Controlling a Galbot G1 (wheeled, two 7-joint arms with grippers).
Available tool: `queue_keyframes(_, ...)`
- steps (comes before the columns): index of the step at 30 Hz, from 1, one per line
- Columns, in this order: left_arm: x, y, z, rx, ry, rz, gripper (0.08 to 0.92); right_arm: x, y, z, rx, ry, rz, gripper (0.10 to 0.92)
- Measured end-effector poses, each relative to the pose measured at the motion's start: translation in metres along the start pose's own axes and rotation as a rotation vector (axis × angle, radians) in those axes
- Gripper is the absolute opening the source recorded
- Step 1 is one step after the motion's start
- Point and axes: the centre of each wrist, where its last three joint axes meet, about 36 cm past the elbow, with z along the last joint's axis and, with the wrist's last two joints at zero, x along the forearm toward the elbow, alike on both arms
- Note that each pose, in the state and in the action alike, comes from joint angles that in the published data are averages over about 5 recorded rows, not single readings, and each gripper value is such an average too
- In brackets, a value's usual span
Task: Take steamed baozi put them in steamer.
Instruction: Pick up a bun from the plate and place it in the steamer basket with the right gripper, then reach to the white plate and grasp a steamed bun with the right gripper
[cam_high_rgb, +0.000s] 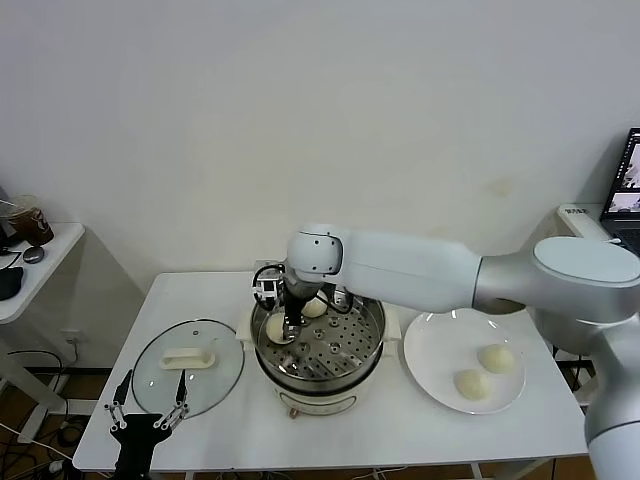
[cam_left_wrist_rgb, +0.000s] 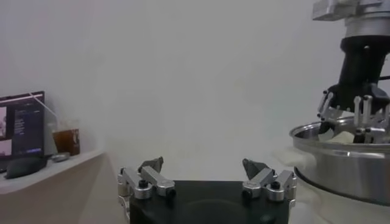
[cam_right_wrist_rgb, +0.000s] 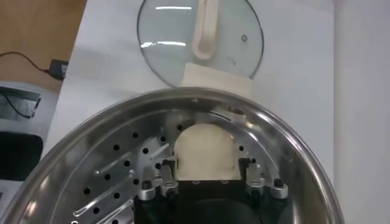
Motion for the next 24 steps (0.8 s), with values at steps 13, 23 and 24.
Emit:
queue_keyframes(13, -0.006, 0.000, 0.000, 0.000, -0.013, 0.003, 0.823, 0.106, -0.003, 0.071, 0.100, 0.034, 0.001, 0.823)
queue_keyframes(23, -0.009, 0.000, 0.005, 0.002, -0.011, -0.002, 0.823, 0.146, 0.033, 0.202, 0.128, 0.124, -0.009, 0.823)
queue_keyframes(24, -0.009, -0.001, 0.006, 0.002, -0.011, -0.002, 0.823, 0.146, 0.038, 0.215, 0.125, 0.135, -0.010, 0.823)
